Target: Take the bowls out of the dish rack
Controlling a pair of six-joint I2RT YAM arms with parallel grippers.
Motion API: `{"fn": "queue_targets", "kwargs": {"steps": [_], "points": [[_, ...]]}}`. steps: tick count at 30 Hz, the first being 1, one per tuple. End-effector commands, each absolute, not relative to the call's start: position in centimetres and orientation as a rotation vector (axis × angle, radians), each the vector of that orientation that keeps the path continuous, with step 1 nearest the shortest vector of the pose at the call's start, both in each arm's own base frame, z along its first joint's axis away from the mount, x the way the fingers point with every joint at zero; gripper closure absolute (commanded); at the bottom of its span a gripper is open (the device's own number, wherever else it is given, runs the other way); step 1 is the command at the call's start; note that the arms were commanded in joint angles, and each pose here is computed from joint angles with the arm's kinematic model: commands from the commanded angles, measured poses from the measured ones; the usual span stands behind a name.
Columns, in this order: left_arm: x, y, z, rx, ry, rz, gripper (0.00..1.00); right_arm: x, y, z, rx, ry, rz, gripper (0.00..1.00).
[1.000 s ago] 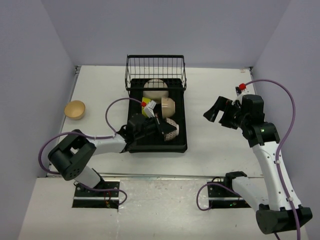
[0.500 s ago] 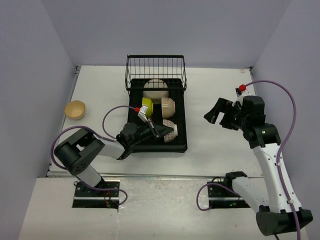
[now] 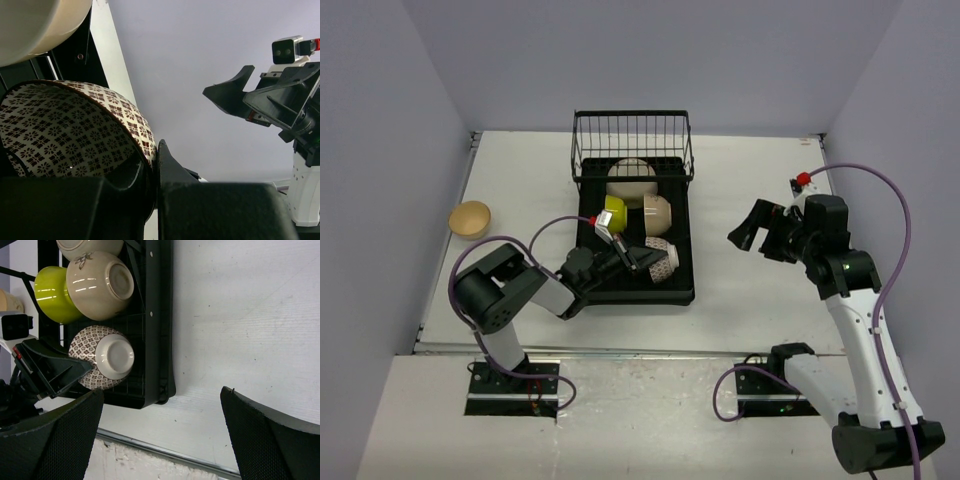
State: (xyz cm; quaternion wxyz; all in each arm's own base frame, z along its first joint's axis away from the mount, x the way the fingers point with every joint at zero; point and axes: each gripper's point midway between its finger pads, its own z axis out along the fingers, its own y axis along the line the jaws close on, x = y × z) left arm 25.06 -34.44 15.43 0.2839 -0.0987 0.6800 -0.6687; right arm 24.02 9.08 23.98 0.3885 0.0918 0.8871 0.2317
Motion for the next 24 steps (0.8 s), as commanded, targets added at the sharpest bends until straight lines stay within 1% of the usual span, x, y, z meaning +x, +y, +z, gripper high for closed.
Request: {"fn": "queue_targets", "kwargs": {"steps": [1,7,24], "points": [[21.6,-34.0,24.6,-0.04,1.419,-2.051,1.0,24.0,9.2,24.3,0.202,2.243,0.595,0.01],[21.2,-33.3,26.5,-0.035,1.362,-2.061,1.0,24.2,9.3,24.4,0.2,2.243,0.598,0.01],[20.8,-32.3,28.5,0.023,1.288,-2.08,1.0,24.3,9.7,24.4,0.196,2.245,0.626,0.01]]}}
